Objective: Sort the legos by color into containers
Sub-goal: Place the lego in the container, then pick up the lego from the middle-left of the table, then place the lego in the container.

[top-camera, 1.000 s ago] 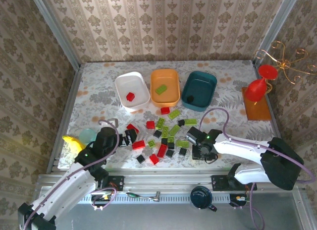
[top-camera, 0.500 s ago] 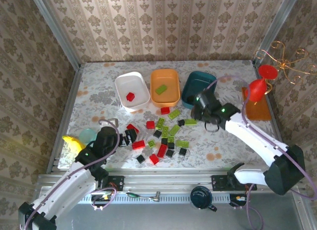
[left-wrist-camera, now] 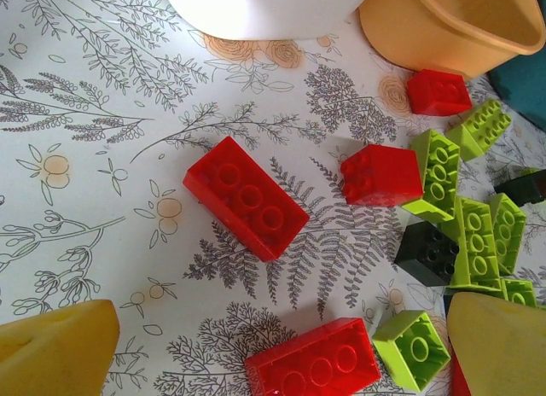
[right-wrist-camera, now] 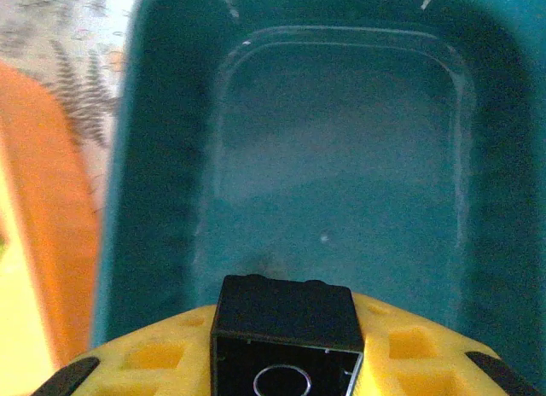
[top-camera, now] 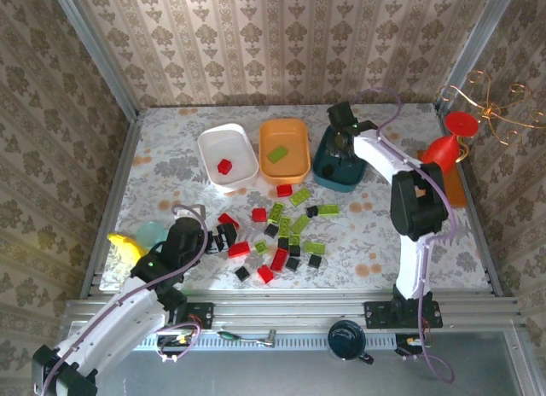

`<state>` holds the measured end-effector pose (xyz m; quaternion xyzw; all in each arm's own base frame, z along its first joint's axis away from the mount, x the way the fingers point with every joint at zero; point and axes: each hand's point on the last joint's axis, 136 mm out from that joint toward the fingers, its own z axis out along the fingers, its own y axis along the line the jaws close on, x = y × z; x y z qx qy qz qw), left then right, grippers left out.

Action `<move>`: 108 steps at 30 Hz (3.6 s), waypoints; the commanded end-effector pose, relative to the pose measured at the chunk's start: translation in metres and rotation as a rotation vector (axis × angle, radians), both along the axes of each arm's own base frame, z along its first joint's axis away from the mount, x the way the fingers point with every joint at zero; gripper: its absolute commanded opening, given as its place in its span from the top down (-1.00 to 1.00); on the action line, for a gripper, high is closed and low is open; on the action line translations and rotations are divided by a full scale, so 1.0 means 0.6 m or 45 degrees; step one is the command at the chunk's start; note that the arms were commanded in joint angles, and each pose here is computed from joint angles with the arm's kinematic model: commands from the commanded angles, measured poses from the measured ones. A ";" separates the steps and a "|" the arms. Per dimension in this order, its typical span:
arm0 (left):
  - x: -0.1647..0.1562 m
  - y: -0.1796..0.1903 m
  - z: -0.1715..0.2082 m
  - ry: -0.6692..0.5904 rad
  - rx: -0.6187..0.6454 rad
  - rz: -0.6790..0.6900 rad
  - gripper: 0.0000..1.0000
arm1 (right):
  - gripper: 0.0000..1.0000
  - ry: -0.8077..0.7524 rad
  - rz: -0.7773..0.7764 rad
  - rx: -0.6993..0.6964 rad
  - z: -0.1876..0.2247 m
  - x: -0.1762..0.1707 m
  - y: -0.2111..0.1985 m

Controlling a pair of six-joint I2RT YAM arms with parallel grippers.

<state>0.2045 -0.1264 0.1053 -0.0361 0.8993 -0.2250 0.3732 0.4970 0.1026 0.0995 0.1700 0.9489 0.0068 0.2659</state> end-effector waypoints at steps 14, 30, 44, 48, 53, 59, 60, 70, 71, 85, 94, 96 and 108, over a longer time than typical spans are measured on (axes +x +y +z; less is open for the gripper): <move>0.003 0.001 0.034 -0.014 0.018 -0.014 -1.00 | -0.46 -0.122 0.056 0.070 0.088 -0.026 0.034; 0.062 -0.032 -0.017 0.131 0.227 -0.063 -1.00 | -0.48 -0.221 0.302 0.131 0.079 -0.237 0.108; 0.121 -0.029 -0.110 0.276 0.403 0.051 -0.86 | -0.49 -0.237 0.287 0.135 0.080 -0.270 0.087; 0.115 -0.016 -0.140 0.333 0.407 0.073 -0.62 | -0.50 -0.242 0.291 0.134 0.082 -0.275 0.084; 0.101 -0.003 -0.158 0.373 0.354 0.095 -0.31 | -0.50 -0.244 0.290 0.128 0.083 -0.279 0.080; 0.091 0.006 -0.143 0.348 0.340 0.097 0.03 | -0.50 -0.246 0.283 0.137 0.082 -0.280 0.081; 0.089 0.006 -0.139 0.341 0.335 0.094 0.11 | -0.50 -0.243 0.279 0.137 0.080 -0.280 0.079; 0.079 -0.008 -0.054 0.218 0.220 0.056 0.45 | -0.51 -0.240 0.265 0.150 0.071 -0.290 0.075; 0.083 -0.012 -0.030 0.180 0.203 0.050 0.46 | -0.51 -0.240 0.265 0.152 0.071 -0.291 0.075; 0.343 -0.049 0.102 0.030 0.229 0.061 0.42 | -0.51 -0.230 0.256 0.163 0.067 -0.306 0.067; 0.470 -0.086 0.042 0.164 0.304 0.040 0.42 | -0.51 -0.216 0.270 0.189 0.066 -0.331 0.062; 0.483 -0.088 0.027 0.197 0.316 0.045 0.38 | -0.51 -0.214 0.269 0.196 0.065 -0.335 0.061; 0.433 -0.112 0.119 0.045 0.209 -0.011 -0.62 | -0.51 -0.209 0.282 0.243 0.059 -0.350 0.063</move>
